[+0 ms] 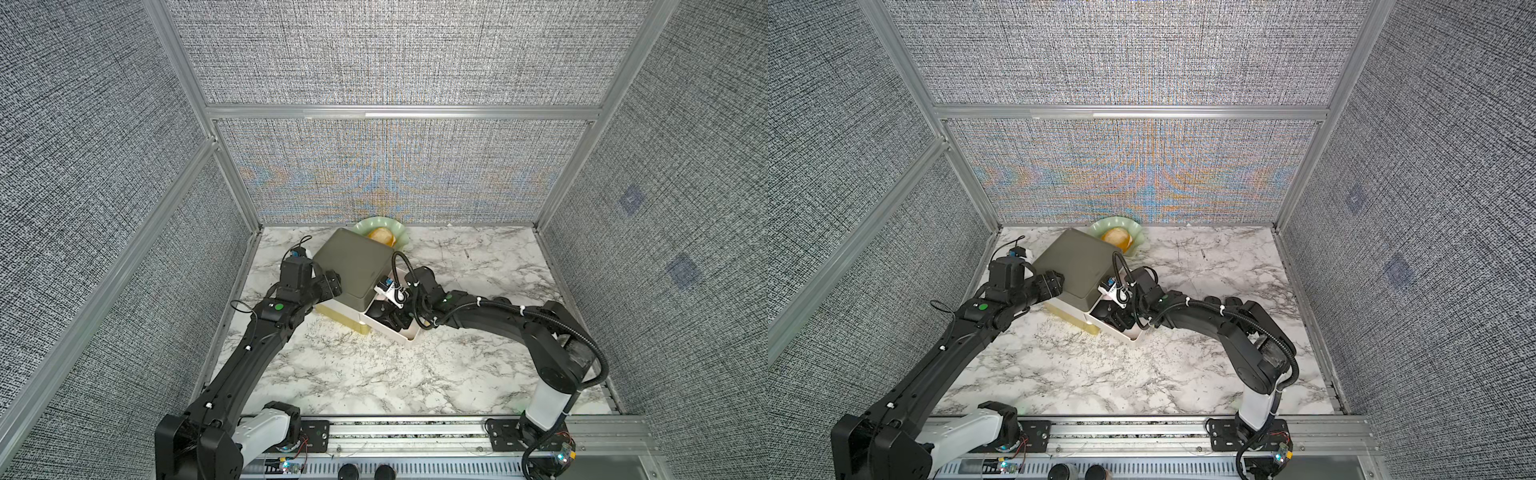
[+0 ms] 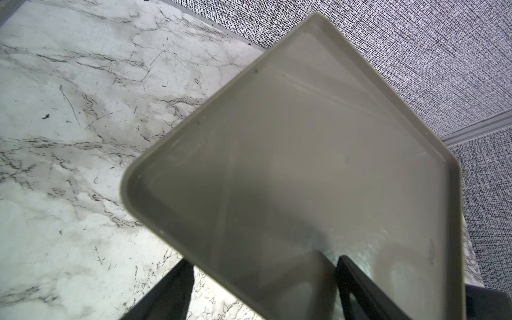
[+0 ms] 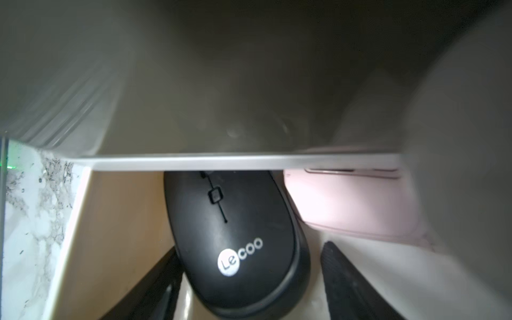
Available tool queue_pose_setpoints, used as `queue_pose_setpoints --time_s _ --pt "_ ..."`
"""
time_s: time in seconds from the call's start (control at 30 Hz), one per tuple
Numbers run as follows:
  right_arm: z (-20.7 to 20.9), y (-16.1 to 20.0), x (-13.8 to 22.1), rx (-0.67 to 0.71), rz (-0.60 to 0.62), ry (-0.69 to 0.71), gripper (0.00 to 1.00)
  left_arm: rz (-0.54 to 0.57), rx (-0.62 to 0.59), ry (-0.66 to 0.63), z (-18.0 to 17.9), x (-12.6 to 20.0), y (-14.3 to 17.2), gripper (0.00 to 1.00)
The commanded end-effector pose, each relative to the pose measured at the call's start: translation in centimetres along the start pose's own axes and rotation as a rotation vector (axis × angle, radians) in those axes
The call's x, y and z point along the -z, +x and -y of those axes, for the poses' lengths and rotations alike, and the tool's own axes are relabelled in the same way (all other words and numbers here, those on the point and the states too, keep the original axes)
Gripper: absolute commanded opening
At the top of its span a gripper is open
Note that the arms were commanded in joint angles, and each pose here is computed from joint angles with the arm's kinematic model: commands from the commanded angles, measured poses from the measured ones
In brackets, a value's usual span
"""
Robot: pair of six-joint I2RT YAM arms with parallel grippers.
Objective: Take the mice out of the drawer
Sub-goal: Pick up the mouse from the drawer.
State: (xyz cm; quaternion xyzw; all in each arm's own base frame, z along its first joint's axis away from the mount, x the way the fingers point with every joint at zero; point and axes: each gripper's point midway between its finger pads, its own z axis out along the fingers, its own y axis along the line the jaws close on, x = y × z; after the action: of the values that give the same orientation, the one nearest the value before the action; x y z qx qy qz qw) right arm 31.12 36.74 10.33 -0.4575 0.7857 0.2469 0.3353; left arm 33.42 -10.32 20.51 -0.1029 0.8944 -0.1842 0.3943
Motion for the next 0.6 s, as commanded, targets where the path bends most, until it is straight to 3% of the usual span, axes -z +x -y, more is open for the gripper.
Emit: queue_pose_setpoints --time_s 0.0,0.23,0.57 --pt "0.6 0.4 -0.2 -0.026 -0.007 0.025 0.69 -0.004 0.0 -0.003 -0.1 -0.1 0.1 0.81" --pt "1.2 0.4 0.4 -0.049 -0.005 0.051 0.57 -0.002 0.002 -0.015 -0.4 -0.1 0.1 0.81" --pt "1.9 1.3 1.7 -0.088 -0.042 0.105 0.53 0.006 0.001 -0.011 -0.3 0.1 -0.1 0.81"
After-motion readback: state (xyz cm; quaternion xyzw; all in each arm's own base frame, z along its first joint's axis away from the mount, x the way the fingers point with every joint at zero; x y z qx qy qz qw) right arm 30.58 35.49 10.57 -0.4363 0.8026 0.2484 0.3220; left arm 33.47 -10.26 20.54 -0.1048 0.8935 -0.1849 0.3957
